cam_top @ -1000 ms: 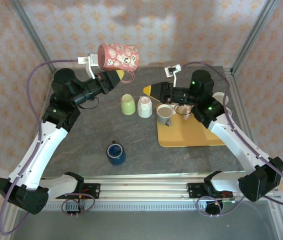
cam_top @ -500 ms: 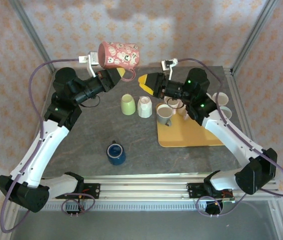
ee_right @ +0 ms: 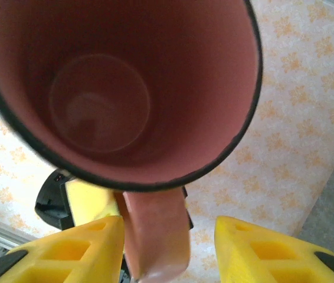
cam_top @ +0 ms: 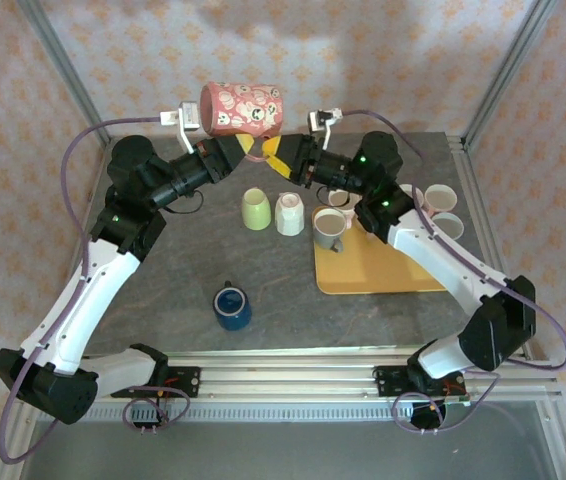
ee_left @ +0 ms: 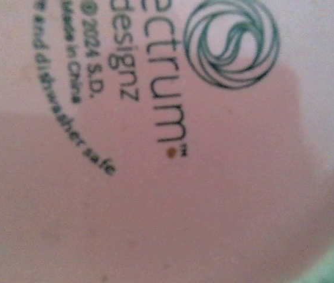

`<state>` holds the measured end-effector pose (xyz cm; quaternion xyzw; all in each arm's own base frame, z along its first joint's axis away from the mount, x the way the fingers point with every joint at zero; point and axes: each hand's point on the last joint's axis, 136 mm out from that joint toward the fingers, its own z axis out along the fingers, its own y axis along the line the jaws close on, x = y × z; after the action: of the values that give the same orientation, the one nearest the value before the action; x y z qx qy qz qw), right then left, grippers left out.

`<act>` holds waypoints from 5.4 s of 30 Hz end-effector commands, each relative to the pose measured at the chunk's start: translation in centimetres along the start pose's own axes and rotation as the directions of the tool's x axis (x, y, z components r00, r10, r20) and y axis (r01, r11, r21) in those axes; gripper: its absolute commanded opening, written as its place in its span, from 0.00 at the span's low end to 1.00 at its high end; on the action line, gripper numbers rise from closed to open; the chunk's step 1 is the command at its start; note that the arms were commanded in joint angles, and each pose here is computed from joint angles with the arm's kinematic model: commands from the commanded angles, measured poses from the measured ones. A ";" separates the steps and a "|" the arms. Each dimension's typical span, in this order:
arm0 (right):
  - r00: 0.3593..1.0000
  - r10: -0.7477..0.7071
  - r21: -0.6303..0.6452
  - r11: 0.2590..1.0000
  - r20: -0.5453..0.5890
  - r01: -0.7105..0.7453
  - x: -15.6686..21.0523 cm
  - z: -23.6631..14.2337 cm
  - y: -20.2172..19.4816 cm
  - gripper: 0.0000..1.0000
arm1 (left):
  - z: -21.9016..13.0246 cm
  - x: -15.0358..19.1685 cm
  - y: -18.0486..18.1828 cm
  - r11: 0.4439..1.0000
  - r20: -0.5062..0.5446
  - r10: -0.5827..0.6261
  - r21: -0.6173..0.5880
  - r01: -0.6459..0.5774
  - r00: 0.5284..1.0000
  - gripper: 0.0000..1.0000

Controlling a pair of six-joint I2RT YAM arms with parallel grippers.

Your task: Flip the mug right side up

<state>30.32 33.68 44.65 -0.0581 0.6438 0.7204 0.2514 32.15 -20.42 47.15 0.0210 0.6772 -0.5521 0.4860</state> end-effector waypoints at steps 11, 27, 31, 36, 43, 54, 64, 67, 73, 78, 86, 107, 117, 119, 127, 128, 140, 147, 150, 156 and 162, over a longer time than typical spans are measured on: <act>0.996 -0.030 -0.145 0.989 0.082 0.041 -1.9 1.1 3.7 0.37 | -0.9 -2.7 -4.7 0.984 0.119 0.083 0.148 -0.101 0.989 0.00; 0.986 -0.123 -0.138 0.981 0.114 0.139 -2.0 0.5 5.2 0.15 | 0.0 -0.8 -1.4 0.993 0.073 0.086 0.077 -0.091 0.994 0.00; 0.972 -0.195 -0.061 0.977 0.134 0.204 -1.9 -0.3 5.1 0.10 | -0.1 -0.1 -0.3 0.994 0.049 0.103 0.025 -0.104 0.994 0.06; 0.956 -0.251 0.011 0.968 0.153 0.252 -2.0 -1.0 4.7 0.06 | -0.2 0.6 0.8 0.992 0.008 0.122 -0.033 -0.121 0.993 0.45; 0.938 -0.278 0.077 0.960 0.208 0.268 -2.6 -2.1 3.9 0.00 | -0.4 1.5 1.8 0.990 -0.026 0.124 -0.070 -0.125 0.992 0.63; 0.917 -0.340 0.340 0.904 0.210 0.258 -3.3 -6.1 0.0 0.00 | -1.3 4.5 3.7 0.967 -0.185 0.193 -0.132 -0.219 0.964 0.73; 0.913 -0.384 0.635 0.742 0.141 0.214 -1.5 -13.1 -4.1 0.00 | -1.3 7.3 6.0 0.954 -0.315 0.204 -0.149 -0.260 0.927 0.74; 0.911 -0.399 0.743 0.640 0.101 0.198 -0.5 -16.0 -5.6 0.00 | -1.2 8.1 7.0 0.950 -0.351 0.201 -0.158 -0.269 0.914 0.74; 0.918 -0.394 0.902 0.410 0.042 0.135 1.4 -22.0 -8.8 0.00 | -0.7 10.7 7.8 0.932 -0.419 0.264 -0.120 -0.341 0.869 0.75; 0.934 -0.358 0.977 0.205 0.021 0.057 2.5 -26.2 -11.1 0.00 | 0.2 13.4 8.3 0.918 -0.487 0.306 -0.076 -0.389 0.818 0.76; 0.954 -0.300 0.996 -0.074 0.017 -0.041 3.8 -31.4 -14.1 0.00 | 1.1 15.1 9.4 0.918 -0.530 0.296 -0.073 -0.390 0.795 0.76; 0.979 -0.197 0.978 -0.209 -0.051 0.008 5.1 -34.1 -22.2 0.00 | 0.5 16.5 11.2 0.908 -0.566 0.287 -0.097 -0.408 0.773 0.77; 0.982 -0.174 0.967 -0.255 -0.075 0.028 4.8 -34.7 -24.7 0.00 | 0.5 16.6 11.6 0.902 -0.574 0.289 -0.105 -0.419 0.766 0.77; 0.981 -0.175 0.958 -0.285 -0.080 0.027 4.6 -35.1 -25.1 0.00 | 0.4 16.7 11.7 0.901 -0.575 0.289 -0.106 -0.420 0.765 0.77; 0.986 -0.159 0.927 -0.375 -0.045 -0.018 4.3 -37.2 -26.4 0.00 | 0.3 16.6 12.1 0.893 -0.576 0.294 -0.120 -0.434 0.763 0.77; 0.987 -0.159 0.926 -0.377 -0.039 -0.024 4.3 -37.3 -26.6 0.00 | 0.3 16.6 12.1 0.892 -0.576 0.294 -0.121 -0.436 0.762 0.77; 0.988 -0.147 0.912 -0.410 -0.043 -0.021 3.9 -38.1 -28.1 0.00 | 0.2 16.6 12.3 0.885 -0.580 0.302 -0.124 -0.448 0.757 0.79; 0.990 -0.138 0.915 -0.403 -0.033 -0.026 4.3 -38.1 -28.7 0.13 | -0.2 16.7 12.8 0.873 -0.588 0.310 -0.134 -0.468 0.747 0.79; 0.992 -0.127 0.918 -0.395 -0.025 -0.027 4.6 -38.0 -28.8 0.19 | -0.4 16.6 13.0 0.864 -0.591 0.311 -0.150 -0.480 0.744 0.79; 0.992 -0.127 0.932 -0.359 0.009 -0.054 5.1 -37.7 -28.2 0.33 | -1.0 16.5 13.7 0.846 -0.600 0.298 -0.194 -0.497 0.742 0.80; 0.987 -0.150 0.955 -0.277 0.063 -0.103 5.5 -37.0 -26.0 0.45 | -2.1 16.1 15.0 0.806 -0.621 0.268 -0.275 -0.524 0.737 0.80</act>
<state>28.97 1.22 12.06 0.1917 0.9421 -0.0981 0.2569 31.10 -22.35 24.98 0.2266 0.8625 -0.2685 0.3643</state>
